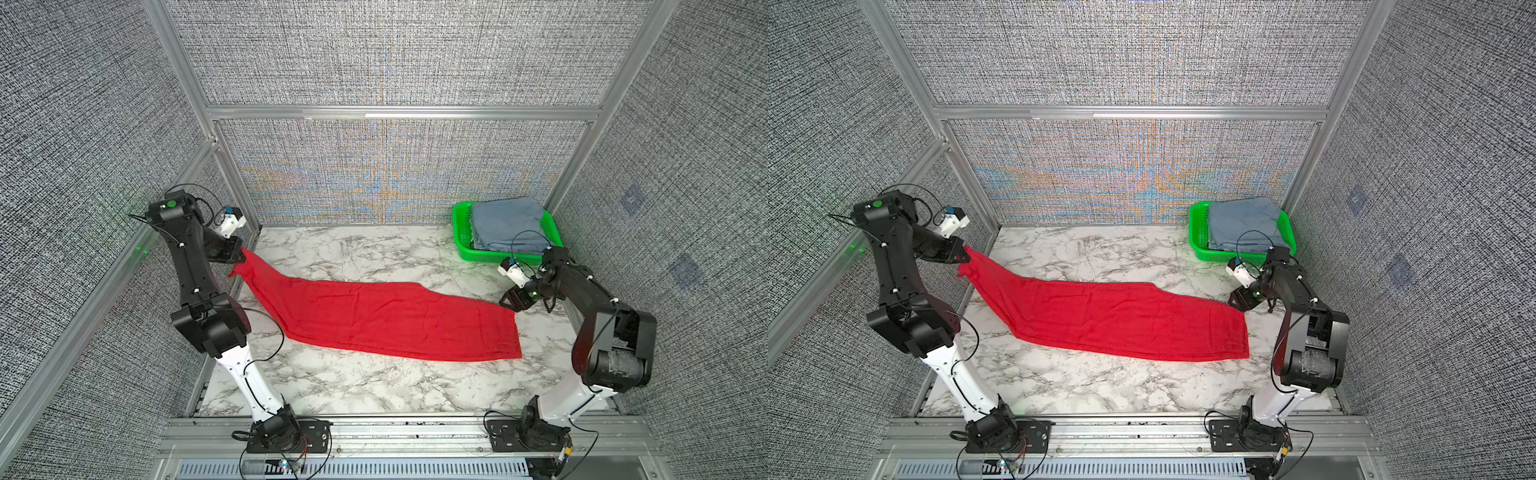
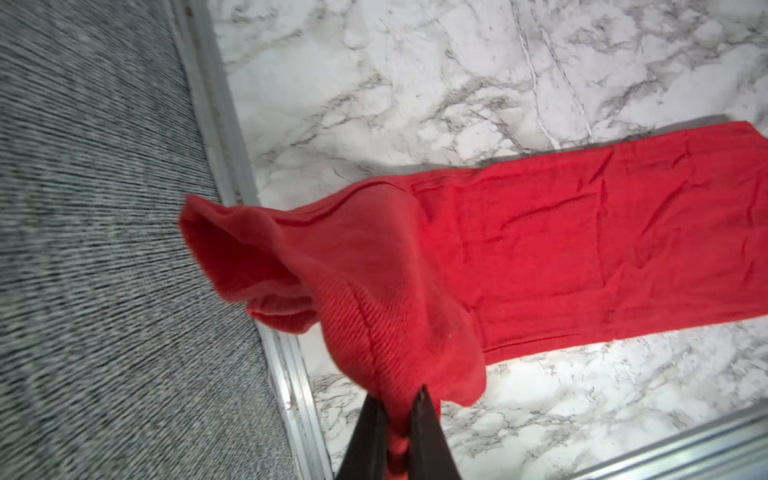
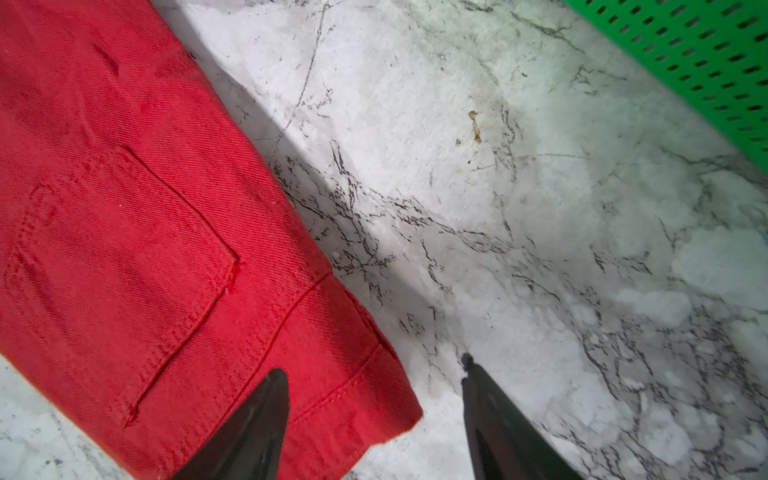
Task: Roll up the long pants
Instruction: Fold the long pant at the center of the board.
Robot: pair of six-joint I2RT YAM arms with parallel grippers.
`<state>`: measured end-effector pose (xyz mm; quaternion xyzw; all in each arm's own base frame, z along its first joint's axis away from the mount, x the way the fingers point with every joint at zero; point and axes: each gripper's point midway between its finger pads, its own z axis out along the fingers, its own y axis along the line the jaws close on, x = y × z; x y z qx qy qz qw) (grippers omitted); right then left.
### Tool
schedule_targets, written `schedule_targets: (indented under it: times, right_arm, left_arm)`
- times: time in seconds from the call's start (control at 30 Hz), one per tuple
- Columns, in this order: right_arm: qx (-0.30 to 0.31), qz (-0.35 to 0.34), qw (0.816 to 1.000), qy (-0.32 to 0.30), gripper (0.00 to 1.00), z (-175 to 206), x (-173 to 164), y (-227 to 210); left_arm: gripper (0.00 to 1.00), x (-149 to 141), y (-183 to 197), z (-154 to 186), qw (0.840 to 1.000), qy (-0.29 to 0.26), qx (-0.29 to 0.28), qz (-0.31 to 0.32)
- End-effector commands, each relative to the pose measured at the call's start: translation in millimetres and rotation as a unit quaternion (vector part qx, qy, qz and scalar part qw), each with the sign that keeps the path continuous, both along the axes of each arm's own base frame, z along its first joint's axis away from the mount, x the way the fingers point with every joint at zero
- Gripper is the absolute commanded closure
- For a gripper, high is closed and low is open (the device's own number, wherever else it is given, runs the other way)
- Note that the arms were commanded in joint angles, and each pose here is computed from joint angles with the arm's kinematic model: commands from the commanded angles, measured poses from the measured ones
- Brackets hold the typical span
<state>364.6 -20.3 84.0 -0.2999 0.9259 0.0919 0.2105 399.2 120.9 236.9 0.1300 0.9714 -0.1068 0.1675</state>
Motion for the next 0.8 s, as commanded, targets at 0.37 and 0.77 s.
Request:
schedule_targets:
  times: [0.37, 0.77]
  right_arm:
    - [-0.002, 0.002, 1.0, 0.006, 0.31, -3.2, 0.6, 9.4]
    - [-0.011, 0.033, 0.998, 0.056, 0.31, -20.0, -31.3, 10.3]
  left_arm:
    - [0.98, 16.3, -65.0, -19.9, 0.994, -0.002, -0.078, -0.077]
    - [0.98, -17.4, -18.2, -58.0, 0.998, 0.053, -0.012, -0.035]
